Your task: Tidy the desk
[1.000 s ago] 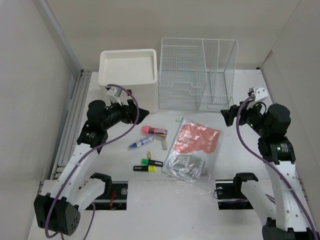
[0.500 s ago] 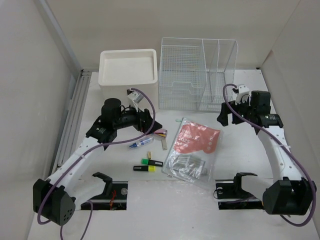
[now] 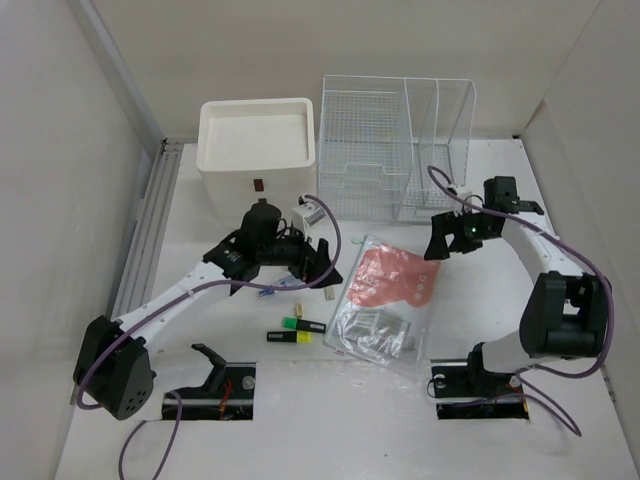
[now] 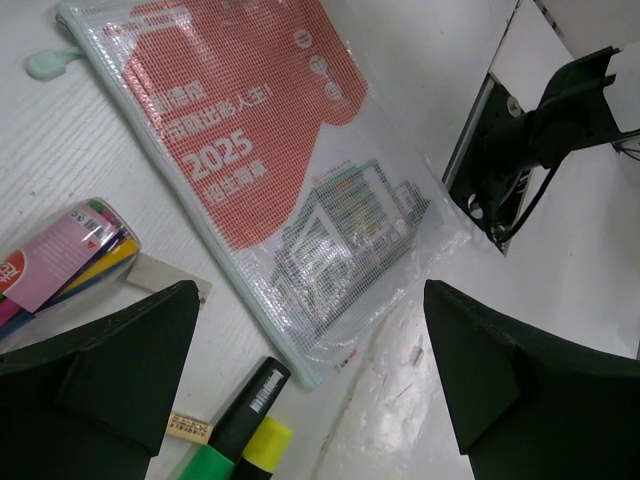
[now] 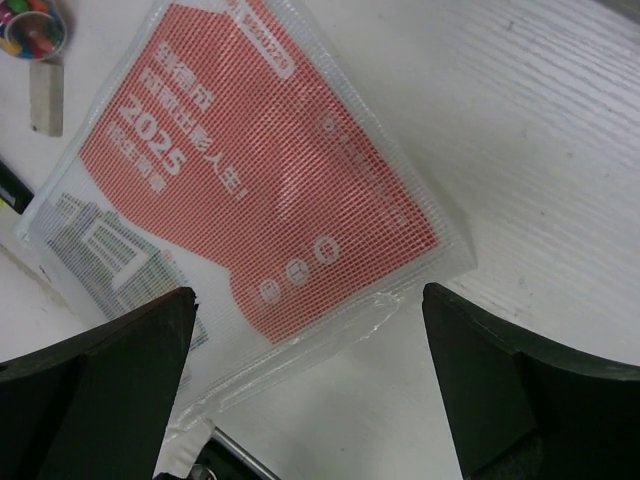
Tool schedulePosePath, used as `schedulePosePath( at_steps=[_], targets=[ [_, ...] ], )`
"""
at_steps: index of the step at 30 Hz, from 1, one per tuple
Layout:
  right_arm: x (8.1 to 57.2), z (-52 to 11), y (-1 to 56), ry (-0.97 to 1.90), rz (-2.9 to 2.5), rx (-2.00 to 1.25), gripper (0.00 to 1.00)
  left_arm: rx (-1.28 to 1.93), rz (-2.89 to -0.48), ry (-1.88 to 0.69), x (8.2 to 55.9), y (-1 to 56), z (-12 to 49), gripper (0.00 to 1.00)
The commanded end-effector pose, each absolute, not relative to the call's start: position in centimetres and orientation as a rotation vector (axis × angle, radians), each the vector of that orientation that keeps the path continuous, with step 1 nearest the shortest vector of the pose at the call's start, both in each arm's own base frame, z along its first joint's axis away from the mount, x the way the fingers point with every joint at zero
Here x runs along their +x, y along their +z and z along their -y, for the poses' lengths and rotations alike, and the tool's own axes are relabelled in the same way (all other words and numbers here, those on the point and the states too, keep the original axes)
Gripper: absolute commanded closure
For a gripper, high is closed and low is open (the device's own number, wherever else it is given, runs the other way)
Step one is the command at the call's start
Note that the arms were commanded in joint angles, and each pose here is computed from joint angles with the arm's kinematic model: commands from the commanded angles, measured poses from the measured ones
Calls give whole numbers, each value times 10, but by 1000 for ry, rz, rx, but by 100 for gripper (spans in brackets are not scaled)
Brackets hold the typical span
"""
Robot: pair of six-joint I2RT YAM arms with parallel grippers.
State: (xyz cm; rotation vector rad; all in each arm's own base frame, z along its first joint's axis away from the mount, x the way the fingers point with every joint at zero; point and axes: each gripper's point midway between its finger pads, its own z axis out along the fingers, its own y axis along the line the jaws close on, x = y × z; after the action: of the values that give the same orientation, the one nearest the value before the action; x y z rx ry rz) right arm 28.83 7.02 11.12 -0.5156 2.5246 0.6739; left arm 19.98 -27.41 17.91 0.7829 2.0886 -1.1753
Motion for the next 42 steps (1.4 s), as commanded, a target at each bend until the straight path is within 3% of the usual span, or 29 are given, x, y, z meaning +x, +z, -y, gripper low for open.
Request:
schedulePosePath(
  at_steps=[1, 17, 29, 42],
  targets=[
    [301, -59, 124, 687, -2489, -492, 0, 841, -2030, -1167, 203, 192, 286, 6],
    [322, -62, 96, 1036, -2510, -95, 0, 857, -2046, -1141, 205, 186, 288, 8],
    [308, -31, 81, 705, -2584, 92, 0, 852, -2048, -1131, 207, 185, 288, 8],
    [287, -43, 77, 784, -2645, 165, 0, 845, -2092, -1120, 210, 175, 289, 8]
  ],
)
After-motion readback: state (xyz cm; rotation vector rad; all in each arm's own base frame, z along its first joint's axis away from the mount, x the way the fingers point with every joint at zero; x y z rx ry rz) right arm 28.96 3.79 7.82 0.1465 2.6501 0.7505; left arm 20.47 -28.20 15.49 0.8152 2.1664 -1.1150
